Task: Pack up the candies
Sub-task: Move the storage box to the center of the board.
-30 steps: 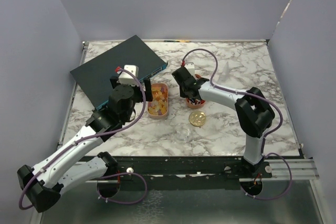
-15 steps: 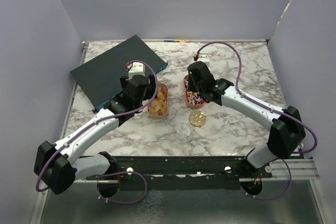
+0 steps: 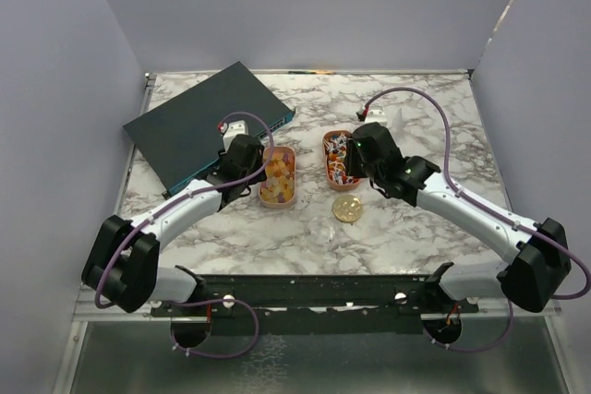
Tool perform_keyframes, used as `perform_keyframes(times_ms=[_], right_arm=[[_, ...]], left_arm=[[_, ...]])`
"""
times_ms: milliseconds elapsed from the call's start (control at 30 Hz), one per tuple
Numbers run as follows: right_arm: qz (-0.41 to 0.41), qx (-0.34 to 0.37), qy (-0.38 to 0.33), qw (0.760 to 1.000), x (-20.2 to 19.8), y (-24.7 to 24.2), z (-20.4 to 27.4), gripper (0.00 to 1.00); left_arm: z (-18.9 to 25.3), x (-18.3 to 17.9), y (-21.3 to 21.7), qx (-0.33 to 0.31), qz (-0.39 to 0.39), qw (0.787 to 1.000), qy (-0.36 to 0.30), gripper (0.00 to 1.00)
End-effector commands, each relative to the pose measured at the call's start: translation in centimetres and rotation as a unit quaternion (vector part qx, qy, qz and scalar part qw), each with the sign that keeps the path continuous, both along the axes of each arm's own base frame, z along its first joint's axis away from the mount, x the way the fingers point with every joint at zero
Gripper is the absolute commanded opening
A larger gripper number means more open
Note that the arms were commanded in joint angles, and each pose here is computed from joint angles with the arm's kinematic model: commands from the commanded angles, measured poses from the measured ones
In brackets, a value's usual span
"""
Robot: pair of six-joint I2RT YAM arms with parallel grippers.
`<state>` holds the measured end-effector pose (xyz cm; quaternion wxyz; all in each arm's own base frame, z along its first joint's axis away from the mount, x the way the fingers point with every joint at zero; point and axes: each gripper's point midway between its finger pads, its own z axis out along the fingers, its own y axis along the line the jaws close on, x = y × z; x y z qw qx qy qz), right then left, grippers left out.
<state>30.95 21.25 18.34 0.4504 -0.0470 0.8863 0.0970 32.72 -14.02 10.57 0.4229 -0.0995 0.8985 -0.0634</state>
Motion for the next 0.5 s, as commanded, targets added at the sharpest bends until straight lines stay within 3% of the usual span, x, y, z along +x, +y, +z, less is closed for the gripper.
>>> perform_keyframes(times_ms=[0,200,467], right_arm=[[0.021,-0.005,0.022,1.000,-1.4,-0.4,-1.1,0.35],[0.029,-0.003,0.029,0.999,-1.8,-0.3,-1.7,0.35],[0.036,0.002,0.032,0.999,-2.1,-0.1,-1.7,0.32]], left_arm=[[-1.3,0.3,-1.6,-0.040,-0.013,0.999,0.010,0.54],[-2.9,0.0,-2.1,-0.048,-0.021,0.998,0.027,0.53],[-4.3,-0.1,-1.9,-0.040,-0.014,0.998,0.039,0.41]])
